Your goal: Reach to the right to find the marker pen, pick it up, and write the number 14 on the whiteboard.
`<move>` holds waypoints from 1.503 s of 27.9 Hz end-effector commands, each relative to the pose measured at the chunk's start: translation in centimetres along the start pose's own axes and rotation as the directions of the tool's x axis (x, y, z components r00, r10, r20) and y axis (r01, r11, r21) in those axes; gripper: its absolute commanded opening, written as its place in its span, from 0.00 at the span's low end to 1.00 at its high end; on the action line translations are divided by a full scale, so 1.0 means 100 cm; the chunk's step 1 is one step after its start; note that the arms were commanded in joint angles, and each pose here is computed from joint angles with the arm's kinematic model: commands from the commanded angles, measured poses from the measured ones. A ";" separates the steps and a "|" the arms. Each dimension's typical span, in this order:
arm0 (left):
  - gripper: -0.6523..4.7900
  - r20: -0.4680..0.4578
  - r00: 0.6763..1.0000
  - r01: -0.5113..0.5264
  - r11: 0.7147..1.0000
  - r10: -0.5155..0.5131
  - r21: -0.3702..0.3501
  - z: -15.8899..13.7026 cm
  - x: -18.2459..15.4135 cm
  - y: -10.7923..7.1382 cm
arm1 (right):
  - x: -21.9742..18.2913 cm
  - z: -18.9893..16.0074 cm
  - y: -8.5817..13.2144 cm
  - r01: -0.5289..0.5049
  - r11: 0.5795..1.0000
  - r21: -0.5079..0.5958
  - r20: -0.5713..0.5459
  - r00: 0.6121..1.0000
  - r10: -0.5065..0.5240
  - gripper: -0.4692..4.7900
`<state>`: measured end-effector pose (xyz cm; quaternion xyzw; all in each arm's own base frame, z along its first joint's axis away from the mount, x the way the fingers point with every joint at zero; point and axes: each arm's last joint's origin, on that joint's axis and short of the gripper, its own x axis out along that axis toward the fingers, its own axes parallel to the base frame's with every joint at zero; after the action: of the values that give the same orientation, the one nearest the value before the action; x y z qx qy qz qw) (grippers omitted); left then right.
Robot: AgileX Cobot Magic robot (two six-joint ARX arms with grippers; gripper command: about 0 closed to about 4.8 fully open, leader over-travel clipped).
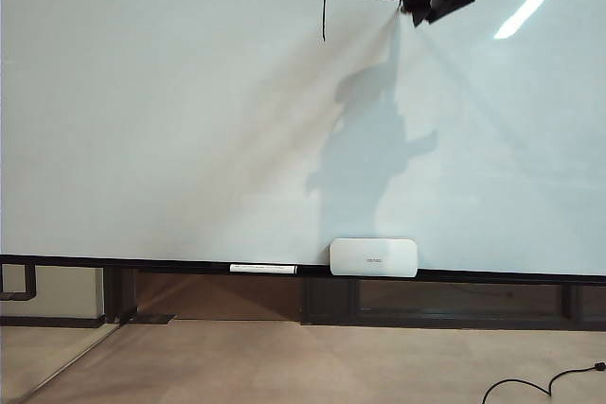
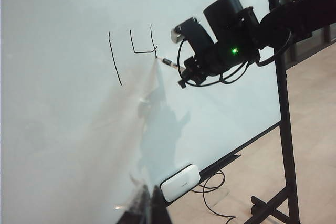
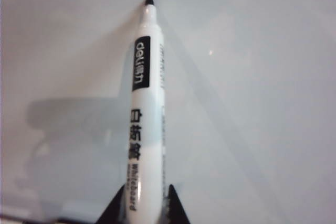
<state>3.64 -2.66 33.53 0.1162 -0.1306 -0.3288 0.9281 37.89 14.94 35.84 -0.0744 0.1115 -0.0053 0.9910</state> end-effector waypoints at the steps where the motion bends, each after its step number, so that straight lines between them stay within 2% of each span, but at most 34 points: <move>1: 0.11 0.017 1.000 -0.003 1.000 0.003 0.007 0.003 -0.001 0.001 | 0.006 -0.007 0.002 0.001 1.000 0.010 -0.032 0.999 -0.001 0.09; 9: 0.11 0.016 1.000 -0.004 1.000 0.004 0.007 0.003 -0.001 0.001 | 0.017 -0.021 0.007 -0.003 1.000 0.002 -0.098 0.995 0.003 0.09; 13: 0.11 0.016 1.000 -0.021 1.000 0.021 0.007 0.005 -0.002 0.002 | 0.014 -0.019 0.006 0.001 1.000 0.005 -0.089 0.996 0.000 0.09; 17: 0.11 -0.004 0.992 -0.127 0.992 0.127 0.009 0.016 -0.009 0.006 | 0.003 -0.008 0.001 -0.003 1.000 0.017 -0.065 0.998 0.004 0.09; 21: 0.11 -0.053 0.961 -0.269 0.962 0.271 0.038 0.030 -0.022 0.012 | -0.019 0.011 -0.008 -0.008 0.999 0.037 -0.016 1.000 0.009 0.09; 24: 0.11 -0.077 0.950 -0.299 0.953 0.303 0.059 0.040 -0.032 0.014 | -0.036 0.024 -0.016 -0.017 0.999 0.051 0.018 1.000 0.016 0.09; 27: 0.11 -0.103 0.931 -0.343 0.936 0.349 0.076 0.049 -0.043 0.016 | -0.061 0.038 -0.027 -0.027 0.998 0.062 0.047 0.999 0.025 0.09; 32: 0.11 -0.160 0.882 -0.431 0.896 0.443 0.102 0.060 -0.061 0.019 | -0.109 0.059 -0.046 -0.041 0.996 0.077 0.096 0.995 0.034 0.09; 34: 0.11 -0.171 0.878 -0.434 0.895 0.446 0.107 0.068 -0.073 0.019 | -0.141 0.070 -0.058 -0.075 0.994 0.074 0.137 0.988 0.064 0.09; 37: 0.11 -0.218 0.840 -0.466 0.867 0.496 0.178 0.077 -0.093 0.019 | -0.196 0.079 -0.077 -0.091 0.996 0.011 0.181 0.980 0.088 0.09; 39: 0.11 -0.235 0.822 -0.486 0.853 0.520 0.189 0.081 -0.108 0.018 | -0.226 0.078 -0.092 -0.112 0.993 -0.030 0.181 0.977 0.116 0.09; 42: 0.11 -0.211 0.815 -0.502 0.840 0.539 0.206 0.084 -0.135 0.013 | -0.270 0.071 -0.114 -0.112 0.991 -0.068 0.193 0.974 0.123 0.09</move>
<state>-7.57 5.44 39.74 0.1770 -0.0542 -0.0397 0.9819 14.72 6.14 50.11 -0.0867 0.0215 0.0588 0.9943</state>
